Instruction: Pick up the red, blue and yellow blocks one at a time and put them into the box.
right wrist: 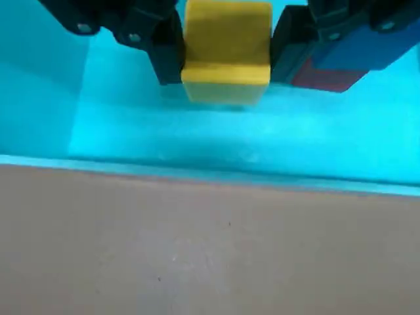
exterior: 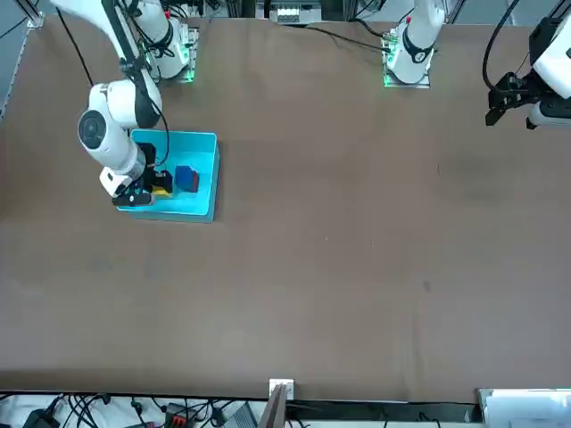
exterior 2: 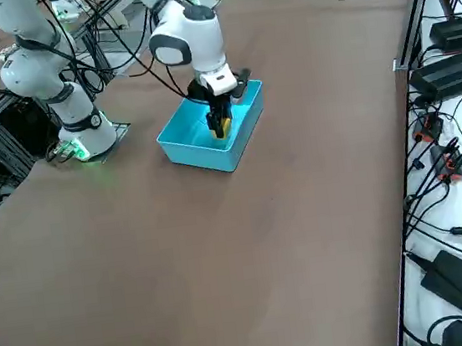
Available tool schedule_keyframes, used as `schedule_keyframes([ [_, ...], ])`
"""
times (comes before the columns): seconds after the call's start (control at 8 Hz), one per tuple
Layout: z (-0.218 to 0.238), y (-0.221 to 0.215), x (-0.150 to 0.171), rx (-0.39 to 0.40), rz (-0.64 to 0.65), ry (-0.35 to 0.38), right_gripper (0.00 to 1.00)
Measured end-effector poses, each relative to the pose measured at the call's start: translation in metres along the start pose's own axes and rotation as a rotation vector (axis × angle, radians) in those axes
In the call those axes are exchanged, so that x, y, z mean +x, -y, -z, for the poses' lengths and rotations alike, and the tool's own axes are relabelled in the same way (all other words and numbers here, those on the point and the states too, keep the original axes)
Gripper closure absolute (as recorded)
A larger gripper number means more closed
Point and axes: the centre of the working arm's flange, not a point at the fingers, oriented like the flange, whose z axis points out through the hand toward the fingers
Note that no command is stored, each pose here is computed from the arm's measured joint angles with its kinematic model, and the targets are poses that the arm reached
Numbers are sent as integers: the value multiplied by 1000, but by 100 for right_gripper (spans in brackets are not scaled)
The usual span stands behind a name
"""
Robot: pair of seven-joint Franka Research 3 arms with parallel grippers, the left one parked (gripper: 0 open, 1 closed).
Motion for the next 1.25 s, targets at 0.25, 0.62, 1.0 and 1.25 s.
schedule_keyframes([
  [0.25, 1, 0, 3, 0, 0, -6, 13],
  [0.62, 29, 1, 15, 0, 2, -16, 1],
  [1.0, 118, 1, 27, -5, -7, 27, 1],
  [1.25, 195, 3, 31, -6, -6, 16, 0],
])
